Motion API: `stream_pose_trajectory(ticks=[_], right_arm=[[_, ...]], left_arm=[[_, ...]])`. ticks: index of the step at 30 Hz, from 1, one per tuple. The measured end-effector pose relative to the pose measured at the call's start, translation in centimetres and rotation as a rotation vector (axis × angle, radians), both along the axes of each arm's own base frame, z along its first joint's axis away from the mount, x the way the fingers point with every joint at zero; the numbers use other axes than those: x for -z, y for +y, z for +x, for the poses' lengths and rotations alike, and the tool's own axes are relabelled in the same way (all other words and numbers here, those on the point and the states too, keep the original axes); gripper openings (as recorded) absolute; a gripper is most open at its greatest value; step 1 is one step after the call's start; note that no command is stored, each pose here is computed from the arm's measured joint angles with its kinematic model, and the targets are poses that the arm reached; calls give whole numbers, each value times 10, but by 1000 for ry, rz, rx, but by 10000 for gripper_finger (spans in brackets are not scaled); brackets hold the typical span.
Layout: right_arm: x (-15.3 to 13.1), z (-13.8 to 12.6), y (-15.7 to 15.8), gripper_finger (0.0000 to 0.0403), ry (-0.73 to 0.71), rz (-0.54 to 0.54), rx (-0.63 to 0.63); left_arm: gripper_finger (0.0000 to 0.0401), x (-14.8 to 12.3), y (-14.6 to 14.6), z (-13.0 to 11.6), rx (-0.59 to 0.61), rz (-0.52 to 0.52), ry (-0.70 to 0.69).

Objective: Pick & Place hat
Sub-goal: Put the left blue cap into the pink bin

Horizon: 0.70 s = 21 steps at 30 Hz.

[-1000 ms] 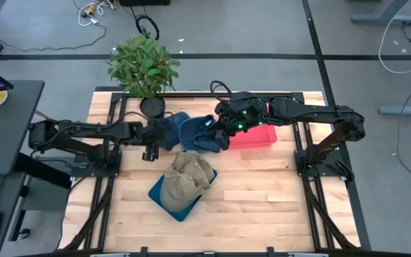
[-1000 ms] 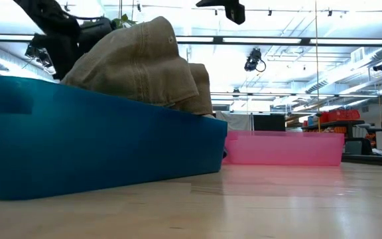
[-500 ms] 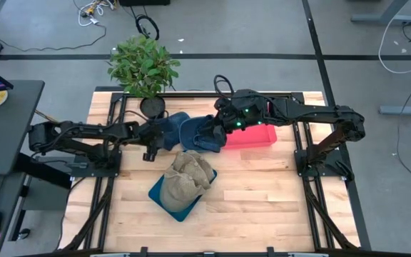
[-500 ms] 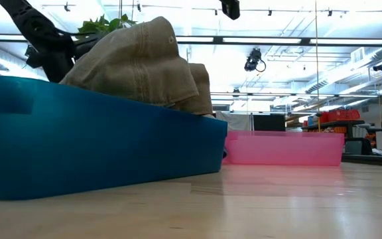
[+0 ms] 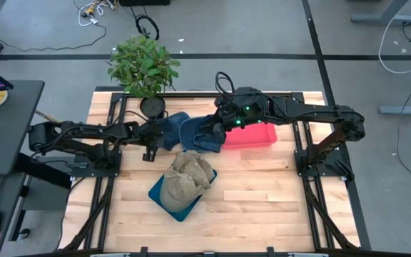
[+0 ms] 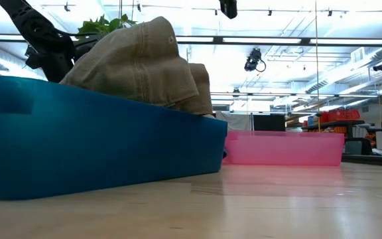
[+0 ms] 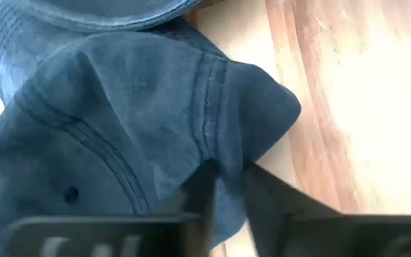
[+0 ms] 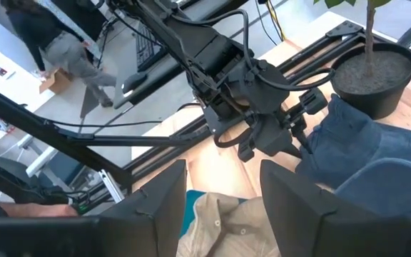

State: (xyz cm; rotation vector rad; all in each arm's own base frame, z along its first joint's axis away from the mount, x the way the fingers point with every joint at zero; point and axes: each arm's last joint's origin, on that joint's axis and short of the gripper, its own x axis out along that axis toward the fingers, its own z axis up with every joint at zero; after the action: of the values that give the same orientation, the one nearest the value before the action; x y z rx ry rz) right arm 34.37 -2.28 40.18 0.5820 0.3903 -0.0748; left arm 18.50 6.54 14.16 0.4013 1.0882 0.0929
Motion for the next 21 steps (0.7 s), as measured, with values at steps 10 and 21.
stream_pose_trajectory(ticks=[10,21], right_arm=[[0,0,0,181,0,-23,-13],[1,0,1,181,7,-42,-58]], left_arm=[[5,-2,1,-1,-250,-108,-26],[3,-71,-1,3,-336,-54,-5]])
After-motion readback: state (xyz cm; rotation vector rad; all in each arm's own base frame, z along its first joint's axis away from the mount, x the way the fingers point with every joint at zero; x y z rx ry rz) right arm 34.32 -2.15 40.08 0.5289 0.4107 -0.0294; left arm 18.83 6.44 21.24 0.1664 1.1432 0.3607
